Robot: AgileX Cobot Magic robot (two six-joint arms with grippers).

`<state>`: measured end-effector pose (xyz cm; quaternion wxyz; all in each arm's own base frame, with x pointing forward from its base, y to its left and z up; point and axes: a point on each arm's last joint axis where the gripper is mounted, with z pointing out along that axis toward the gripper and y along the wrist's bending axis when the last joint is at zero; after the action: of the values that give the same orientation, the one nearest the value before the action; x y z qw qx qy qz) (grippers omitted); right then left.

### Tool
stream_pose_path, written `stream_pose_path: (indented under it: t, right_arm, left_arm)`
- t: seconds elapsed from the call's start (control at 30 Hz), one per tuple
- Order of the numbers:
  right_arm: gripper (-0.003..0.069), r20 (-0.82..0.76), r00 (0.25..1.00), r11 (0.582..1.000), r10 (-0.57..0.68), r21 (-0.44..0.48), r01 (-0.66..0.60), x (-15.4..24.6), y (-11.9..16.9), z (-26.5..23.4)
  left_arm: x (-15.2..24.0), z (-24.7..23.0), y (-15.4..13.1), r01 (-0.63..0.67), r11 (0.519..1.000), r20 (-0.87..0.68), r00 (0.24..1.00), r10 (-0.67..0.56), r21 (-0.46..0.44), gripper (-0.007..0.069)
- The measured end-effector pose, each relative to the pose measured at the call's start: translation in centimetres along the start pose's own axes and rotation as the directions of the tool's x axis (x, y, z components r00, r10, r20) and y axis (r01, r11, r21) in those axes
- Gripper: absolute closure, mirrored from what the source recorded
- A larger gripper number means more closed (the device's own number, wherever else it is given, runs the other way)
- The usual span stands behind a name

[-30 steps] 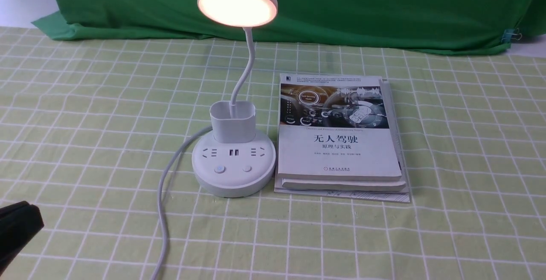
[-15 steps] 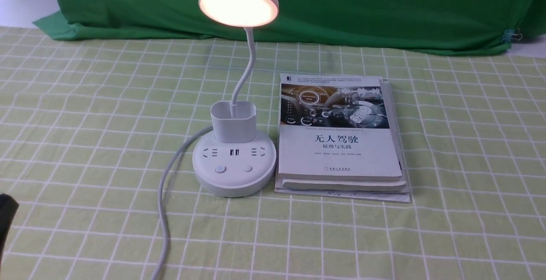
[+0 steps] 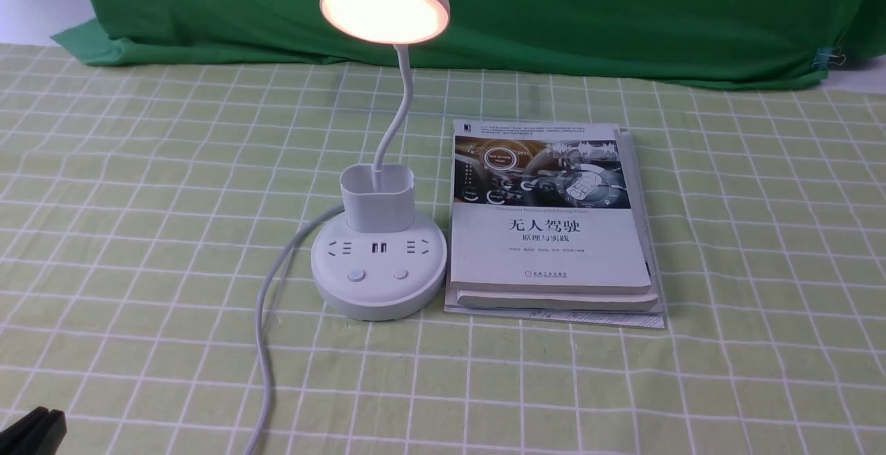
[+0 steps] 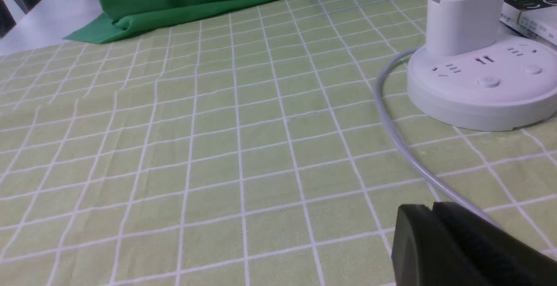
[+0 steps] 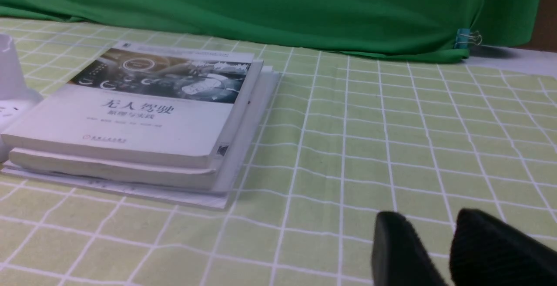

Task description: Turn on the table lamp on the green coffee tablecloth with your hand.

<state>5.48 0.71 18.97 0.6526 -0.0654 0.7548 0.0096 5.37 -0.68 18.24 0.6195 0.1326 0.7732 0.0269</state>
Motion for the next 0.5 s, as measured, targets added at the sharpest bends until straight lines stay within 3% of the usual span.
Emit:
stream_pose_path:
  t: [0.5]
  right_arm:
    - [0.0414, 0.000, 1.000, 1.000, 0.000, 0.000, 0.000, 0.00, 0.00, 0.00]
  left_arm:
    - [-0.10, 0.00, 0.02, 0.009, 1.000, 0.012, 1.000, -0.009, -0.001, 0.0618]
